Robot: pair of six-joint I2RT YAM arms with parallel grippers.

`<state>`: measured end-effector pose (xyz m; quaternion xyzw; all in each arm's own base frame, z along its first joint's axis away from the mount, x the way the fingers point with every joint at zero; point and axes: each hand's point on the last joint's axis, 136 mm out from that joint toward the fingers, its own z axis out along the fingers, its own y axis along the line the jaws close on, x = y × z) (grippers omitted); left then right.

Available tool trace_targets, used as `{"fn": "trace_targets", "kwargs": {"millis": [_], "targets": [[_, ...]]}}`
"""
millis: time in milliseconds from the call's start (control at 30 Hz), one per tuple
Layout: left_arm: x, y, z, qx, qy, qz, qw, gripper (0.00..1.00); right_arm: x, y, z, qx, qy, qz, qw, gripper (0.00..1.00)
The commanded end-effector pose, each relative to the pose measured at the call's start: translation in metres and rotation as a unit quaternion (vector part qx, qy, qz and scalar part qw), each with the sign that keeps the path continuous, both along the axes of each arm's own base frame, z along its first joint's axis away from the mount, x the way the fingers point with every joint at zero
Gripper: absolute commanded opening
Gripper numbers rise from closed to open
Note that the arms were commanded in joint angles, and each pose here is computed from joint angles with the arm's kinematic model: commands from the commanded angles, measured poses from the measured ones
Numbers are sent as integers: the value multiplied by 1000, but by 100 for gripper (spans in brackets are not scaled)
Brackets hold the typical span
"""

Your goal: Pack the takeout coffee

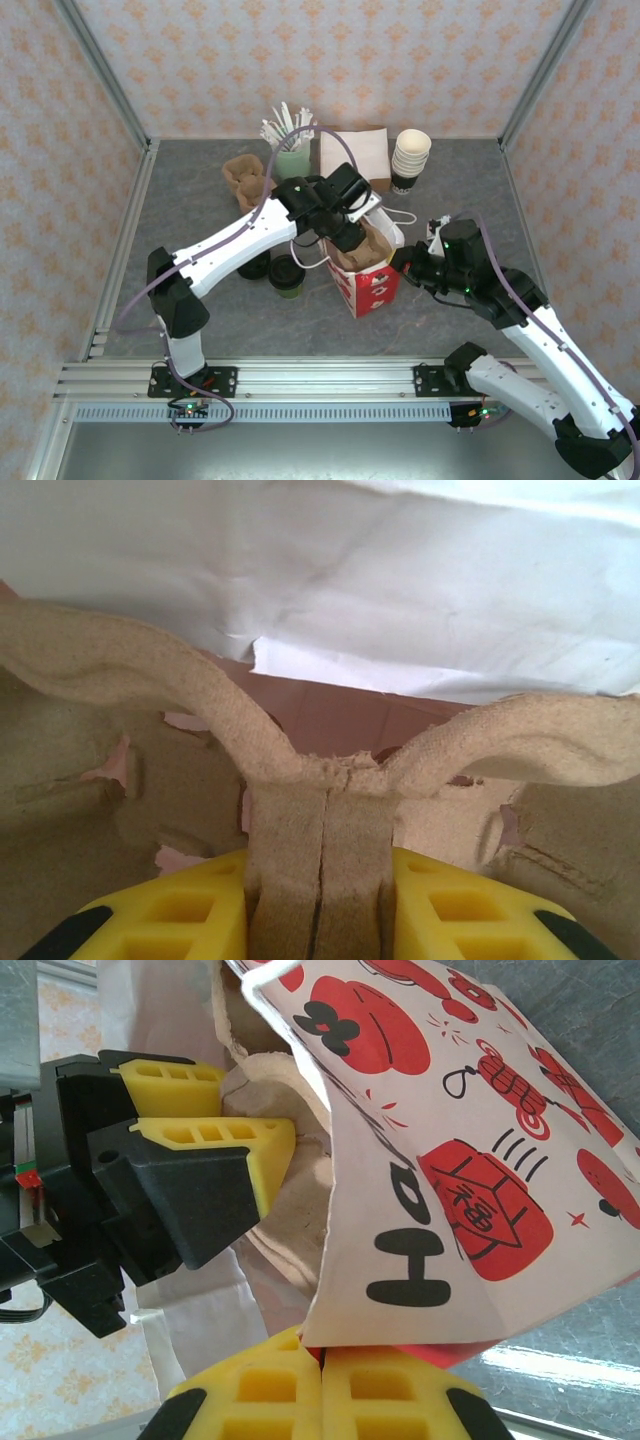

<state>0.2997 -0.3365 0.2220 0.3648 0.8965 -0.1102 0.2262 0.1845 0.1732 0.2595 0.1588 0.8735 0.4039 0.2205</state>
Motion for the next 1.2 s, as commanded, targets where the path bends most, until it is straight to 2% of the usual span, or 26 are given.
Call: {"fn": "trace_targets", "kwargs": {"millis": [0,67,200,300,467,667,900,1167], "targets": [[-4,10,-11,62,-5,-23,998,33,1,5,7,16,-15,6,1000,0],[-6,9,-12,64,-6,-31,997,33,1,3,5,6,-18,8,1000,1],[-14,6,-10,73,-9,-62,995,33,1,-10,8,-35,-38,3,999,19],[-16,6,-10,75,-8,-74,994,33,1,-27,14,-88,-63,-7,994,29],[-17,5,-11,75,-10,-88,993,34,10,-49,30,-158,-123,-19,979,39],[-18,-2,-14,68,-8,-105,992,34,26,-50,43,-189,-181,-17,965,52],[-15,-3,-18,78,-16,-126,989,35,42,-29,30,-194,-177,28,965,57],[-16,-10,-22,70,-7,-147,987,35,62,-25,14,-209,-158,36,965,58]]}}
